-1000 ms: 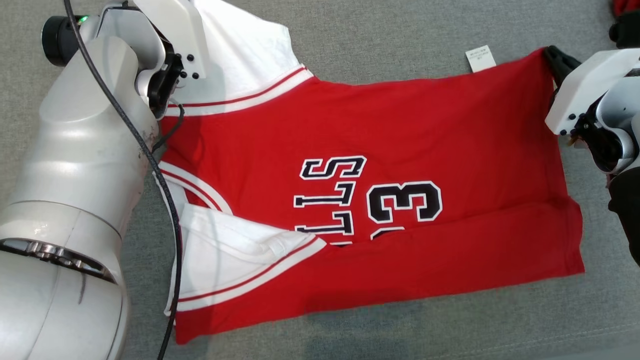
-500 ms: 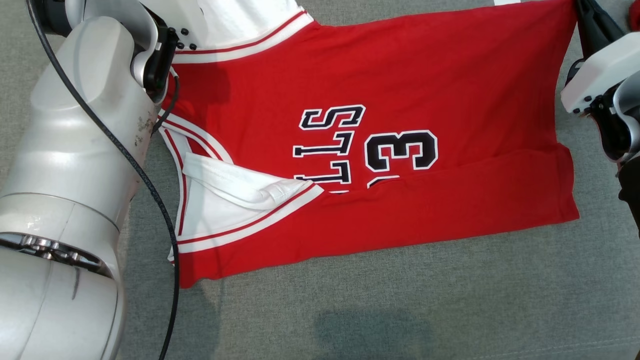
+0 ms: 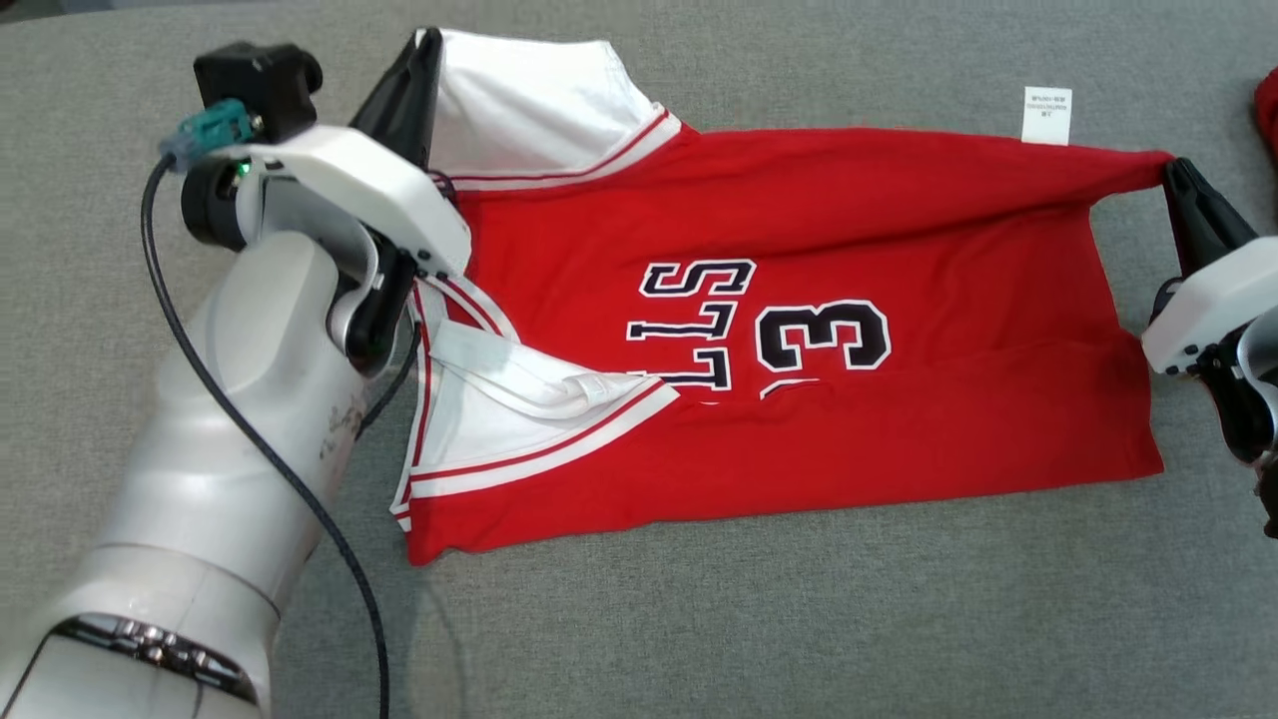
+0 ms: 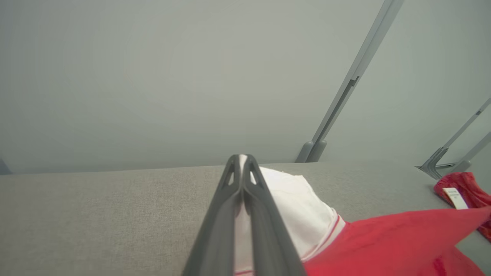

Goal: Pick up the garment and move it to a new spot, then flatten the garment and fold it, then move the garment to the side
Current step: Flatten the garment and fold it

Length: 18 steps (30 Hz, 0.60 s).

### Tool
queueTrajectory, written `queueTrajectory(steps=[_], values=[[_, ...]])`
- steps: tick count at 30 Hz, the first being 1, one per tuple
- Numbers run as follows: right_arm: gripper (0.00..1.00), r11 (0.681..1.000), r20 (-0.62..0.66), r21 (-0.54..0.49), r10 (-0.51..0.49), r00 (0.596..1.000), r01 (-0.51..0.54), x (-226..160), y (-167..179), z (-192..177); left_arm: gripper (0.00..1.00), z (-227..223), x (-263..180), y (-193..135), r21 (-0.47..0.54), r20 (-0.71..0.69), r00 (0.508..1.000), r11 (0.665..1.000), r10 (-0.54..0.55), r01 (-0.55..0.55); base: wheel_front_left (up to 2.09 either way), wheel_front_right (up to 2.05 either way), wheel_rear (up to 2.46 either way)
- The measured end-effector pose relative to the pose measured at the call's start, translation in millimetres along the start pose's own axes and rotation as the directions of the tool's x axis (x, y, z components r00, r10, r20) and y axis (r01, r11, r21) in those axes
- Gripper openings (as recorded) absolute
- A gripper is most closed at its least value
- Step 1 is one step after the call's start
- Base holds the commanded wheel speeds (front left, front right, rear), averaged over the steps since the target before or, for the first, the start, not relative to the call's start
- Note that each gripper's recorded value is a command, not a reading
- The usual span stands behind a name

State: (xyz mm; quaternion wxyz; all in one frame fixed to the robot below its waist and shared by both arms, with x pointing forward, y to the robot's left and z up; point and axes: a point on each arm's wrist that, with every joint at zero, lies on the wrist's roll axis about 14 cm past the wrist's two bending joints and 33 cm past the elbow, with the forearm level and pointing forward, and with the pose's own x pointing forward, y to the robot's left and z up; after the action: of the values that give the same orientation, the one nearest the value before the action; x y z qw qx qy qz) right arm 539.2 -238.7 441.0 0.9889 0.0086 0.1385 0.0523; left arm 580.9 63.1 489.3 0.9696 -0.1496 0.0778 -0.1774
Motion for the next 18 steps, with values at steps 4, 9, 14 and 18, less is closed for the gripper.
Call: queueTrajectory(steps=[4, 9, 14, 18], values=[[0.0, 1.0, 0.0, 0.006, 0.009, 1.0, -0.009, -6.8, 2.1, -4.7, 0.0, -8.7, -23.3, -0.6, -0.029, 0.012, 1.0, 1.0, -0.008, 0.008, 0.0, 0.0, 0.0], [0.0, 0.999, -0.014, 0.009, 0.042, 0.999, -0.042, -12.1, 12.6, -14.0, 0.0, -14.4, -50.6, -4.1, -0.07, 0.044, 0.999, 0.998, 0.005, -0.002, 0.0, 0.0, 0.0], [0.0, 0.999, -0.02, 0.008, 0.054, 0.998, -0.054, -16.1, 13.6, -20.0, 0.0, -25.1, -74.5, -11.2, -0.116, 0.051, 0.998, 0.993, 0.021, -0.015, 0.0, 0.0, 0.0], [0.0, 0.999, -0.026, 0.013, 0.046, 0.999, -0.046, -24.4, 8.3, -25.1, 0.0, -23.7, -98.3, -8.2, -0.131, 0.065, 0.996, 0.99, 0.056, -0.047, 0.0, 0.0, 0.0]])
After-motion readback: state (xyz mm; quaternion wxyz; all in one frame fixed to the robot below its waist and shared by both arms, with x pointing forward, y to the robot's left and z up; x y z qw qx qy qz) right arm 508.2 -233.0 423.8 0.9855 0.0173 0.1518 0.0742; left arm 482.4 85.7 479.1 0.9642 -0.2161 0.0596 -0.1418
